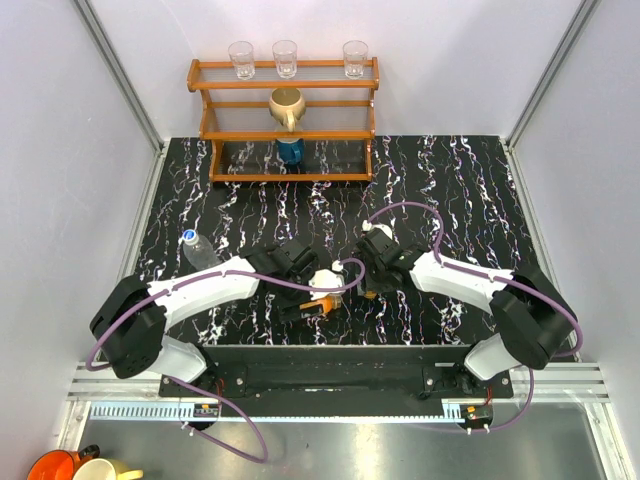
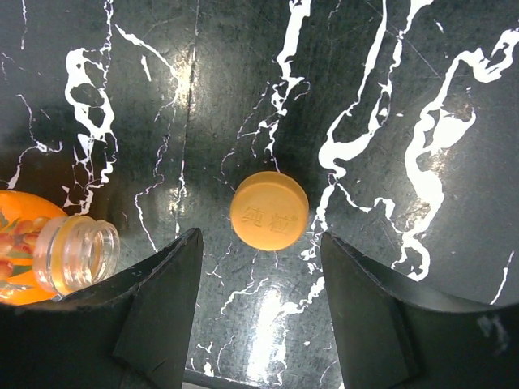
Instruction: Screw on the bottle caps
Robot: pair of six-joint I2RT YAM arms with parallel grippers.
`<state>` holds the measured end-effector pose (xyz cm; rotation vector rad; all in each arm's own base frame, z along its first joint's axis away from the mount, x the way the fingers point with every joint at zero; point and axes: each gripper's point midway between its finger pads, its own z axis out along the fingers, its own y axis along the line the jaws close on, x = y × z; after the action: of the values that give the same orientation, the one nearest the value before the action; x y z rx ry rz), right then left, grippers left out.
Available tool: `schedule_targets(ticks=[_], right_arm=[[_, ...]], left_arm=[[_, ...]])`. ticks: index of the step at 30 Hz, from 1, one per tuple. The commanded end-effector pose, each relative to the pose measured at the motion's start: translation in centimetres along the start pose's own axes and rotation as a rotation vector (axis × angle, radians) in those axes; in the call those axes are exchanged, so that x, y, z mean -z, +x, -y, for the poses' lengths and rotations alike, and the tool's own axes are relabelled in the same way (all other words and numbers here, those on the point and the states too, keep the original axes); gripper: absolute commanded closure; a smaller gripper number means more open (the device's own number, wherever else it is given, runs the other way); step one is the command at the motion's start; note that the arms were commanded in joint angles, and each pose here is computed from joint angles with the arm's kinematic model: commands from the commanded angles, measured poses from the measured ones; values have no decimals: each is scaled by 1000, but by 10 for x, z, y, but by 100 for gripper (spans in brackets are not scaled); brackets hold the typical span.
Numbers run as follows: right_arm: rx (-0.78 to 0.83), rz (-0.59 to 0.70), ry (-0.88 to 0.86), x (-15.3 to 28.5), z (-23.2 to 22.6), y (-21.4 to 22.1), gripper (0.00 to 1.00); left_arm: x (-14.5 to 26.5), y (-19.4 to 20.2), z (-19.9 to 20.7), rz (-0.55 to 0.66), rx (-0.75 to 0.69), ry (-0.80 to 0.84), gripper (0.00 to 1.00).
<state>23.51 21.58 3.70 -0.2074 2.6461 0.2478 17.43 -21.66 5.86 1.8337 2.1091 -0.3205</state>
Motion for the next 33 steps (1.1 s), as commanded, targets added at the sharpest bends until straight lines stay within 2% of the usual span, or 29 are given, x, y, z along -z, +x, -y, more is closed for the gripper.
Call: schedule_targets(ticks=[1, 14, 20, 33], right_arm=[[-14, 30, -33, -3, -8, -10, 32], [5, 18, 2, -12, -2, -6, 34], [10, 10, 12, -15, 0, -2, 39], [6, -2, 23, -20, 4, 4, 43]], left_arm=[[-3, -3, 7, 46, 18, 24, 23], [-14, -5, 7, 66, 39, 32, 23], [-23, -5, 8, 65, 48, 41, 24], [-31, 6, 11, 62, 56, 35, 25]])
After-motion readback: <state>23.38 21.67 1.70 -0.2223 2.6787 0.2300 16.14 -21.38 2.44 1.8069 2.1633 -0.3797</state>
